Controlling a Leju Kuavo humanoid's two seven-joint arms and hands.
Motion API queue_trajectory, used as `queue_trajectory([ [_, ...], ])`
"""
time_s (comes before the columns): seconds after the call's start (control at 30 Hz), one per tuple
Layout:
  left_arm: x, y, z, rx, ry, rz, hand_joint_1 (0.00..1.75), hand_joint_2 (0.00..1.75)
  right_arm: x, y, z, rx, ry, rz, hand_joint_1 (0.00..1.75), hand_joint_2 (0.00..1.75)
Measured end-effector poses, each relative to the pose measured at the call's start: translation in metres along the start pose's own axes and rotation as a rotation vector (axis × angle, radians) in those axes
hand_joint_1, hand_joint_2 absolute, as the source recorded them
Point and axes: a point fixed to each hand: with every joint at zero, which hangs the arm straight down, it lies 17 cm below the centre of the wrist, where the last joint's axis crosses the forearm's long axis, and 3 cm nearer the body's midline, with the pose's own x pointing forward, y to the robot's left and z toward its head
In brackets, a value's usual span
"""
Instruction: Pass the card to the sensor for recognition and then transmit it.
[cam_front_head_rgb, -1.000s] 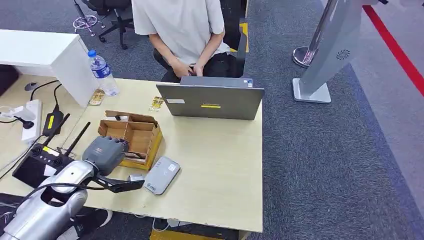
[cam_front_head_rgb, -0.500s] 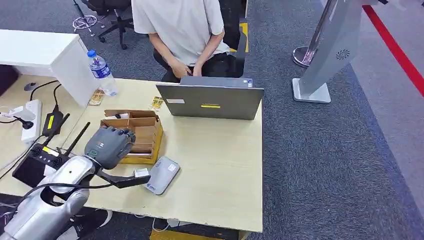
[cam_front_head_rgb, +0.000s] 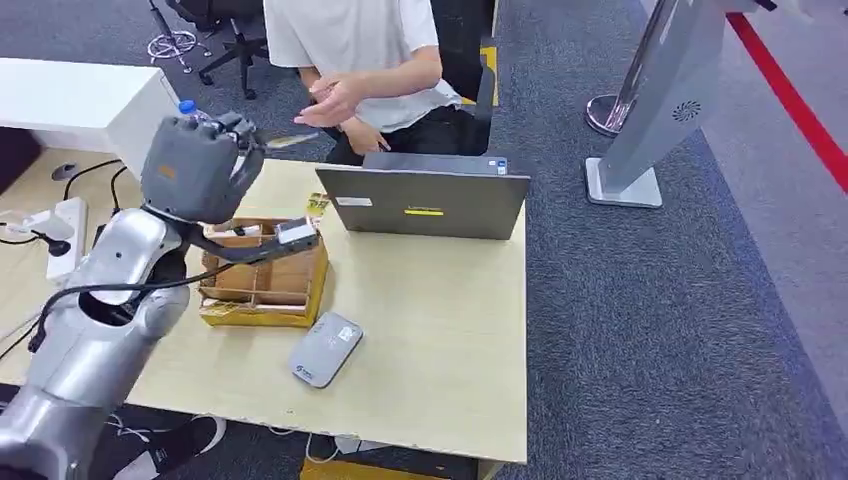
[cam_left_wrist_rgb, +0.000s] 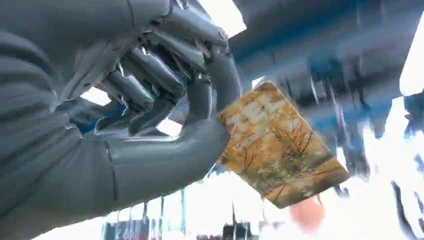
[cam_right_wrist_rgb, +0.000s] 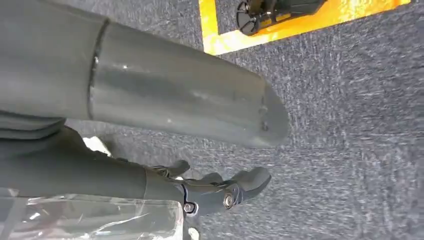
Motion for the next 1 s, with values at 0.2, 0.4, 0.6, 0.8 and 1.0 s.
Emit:
queue_trajectory([
  [0.2, -0.008, 0.021, -0.057, 0.103, 0.043, -0.013, 1.75, 1.75, 0.011, 0.003, 0.0, 0.006, 0.002, 0.045, 0.0, 0.0],
  [0.4, -0.019, 0.0, -0.081, 0.066, 0.095, 0.015, 1.75, 1.75, 0.015, 0.005, 0.0, 0.017, 0.008, 0.047, 0.0, 0.0],
  [0.6, -0.028, -0.026, -0.08, 0.009, 0.128, 0.039, 0.0, 1.75, 0.014, 0.005, 0.0, 0.016, 0.008, 0.063, 0.0, 0.0],
  [0.8, -0.039, -0.044, -0.078, -0.039, 0.158, 0.052, 0.0, 1.75, 0.013, 0.005, 0.0, 0.016, 0.01, 0.061, 0.0, 0.0],
  [1.0, -0.043, -0.054, -0.076, -0.068, 0.174, 0.067, 0.0, 1.75, 0.011, 0.005, 0.0, 0.016, 0.011, 0.058, 0.0, 0.0],
])
